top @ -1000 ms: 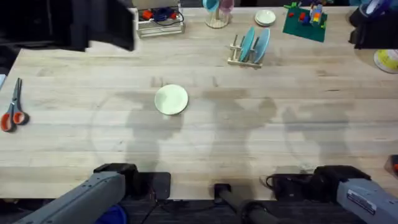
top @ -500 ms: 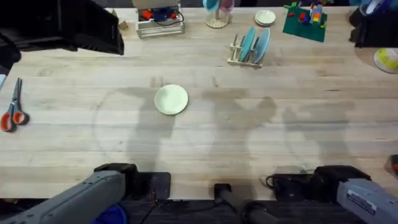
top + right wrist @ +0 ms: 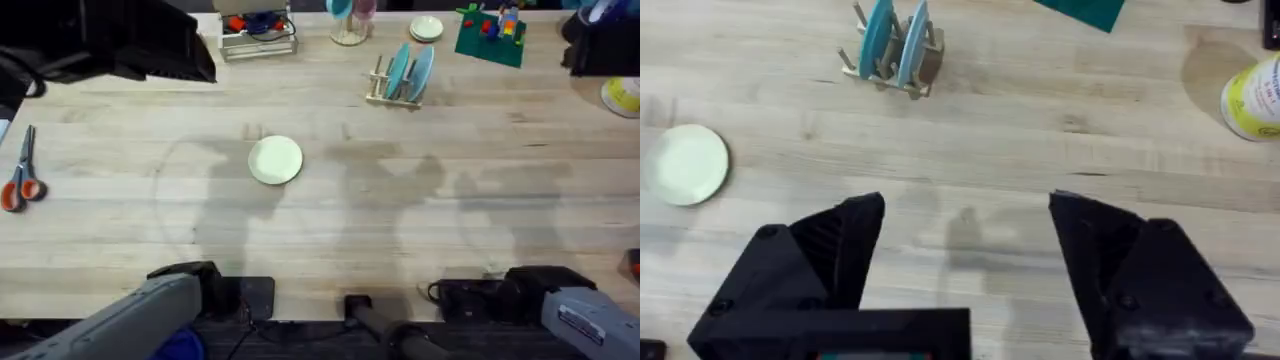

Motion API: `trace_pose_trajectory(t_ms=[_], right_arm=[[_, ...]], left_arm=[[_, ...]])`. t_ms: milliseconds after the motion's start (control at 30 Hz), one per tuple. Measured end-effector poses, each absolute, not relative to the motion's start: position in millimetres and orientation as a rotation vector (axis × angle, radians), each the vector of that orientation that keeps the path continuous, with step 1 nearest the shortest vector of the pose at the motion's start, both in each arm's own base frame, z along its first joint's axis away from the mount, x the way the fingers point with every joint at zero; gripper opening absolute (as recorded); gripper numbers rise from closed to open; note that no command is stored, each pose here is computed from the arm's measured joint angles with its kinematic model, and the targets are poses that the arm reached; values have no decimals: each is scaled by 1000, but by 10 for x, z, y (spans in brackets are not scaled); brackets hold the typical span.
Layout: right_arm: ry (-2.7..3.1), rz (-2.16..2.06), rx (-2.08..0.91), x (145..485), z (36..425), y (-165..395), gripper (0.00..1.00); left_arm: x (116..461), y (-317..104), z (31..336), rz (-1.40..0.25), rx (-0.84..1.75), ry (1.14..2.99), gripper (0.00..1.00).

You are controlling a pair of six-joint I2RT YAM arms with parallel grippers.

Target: Pick up the plates from the table one by one and place each into a slot on the dish rack.

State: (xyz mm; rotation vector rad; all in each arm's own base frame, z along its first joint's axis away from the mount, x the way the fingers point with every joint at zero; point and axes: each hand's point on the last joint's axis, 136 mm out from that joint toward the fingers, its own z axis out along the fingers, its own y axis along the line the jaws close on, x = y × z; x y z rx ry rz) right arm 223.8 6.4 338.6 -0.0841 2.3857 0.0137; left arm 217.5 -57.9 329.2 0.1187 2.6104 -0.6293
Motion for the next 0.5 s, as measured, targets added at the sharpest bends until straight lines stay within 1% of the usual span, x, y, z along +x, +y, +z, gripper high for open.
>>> trace_pose_trajectory(t_ms=[233,367,500], right_arm=[[2386,14,-84,2238,3386,64,995],[2385,14,-84,2238,3387,64,995],[2385,14,-84,2238,3387,64,995]], left_arm=[[2303,-537,3015,-831,81,2576,43],[2329,-527,2803,-970,52,2546,43],[2366,-491,2588,-1069,6,2514,42]])
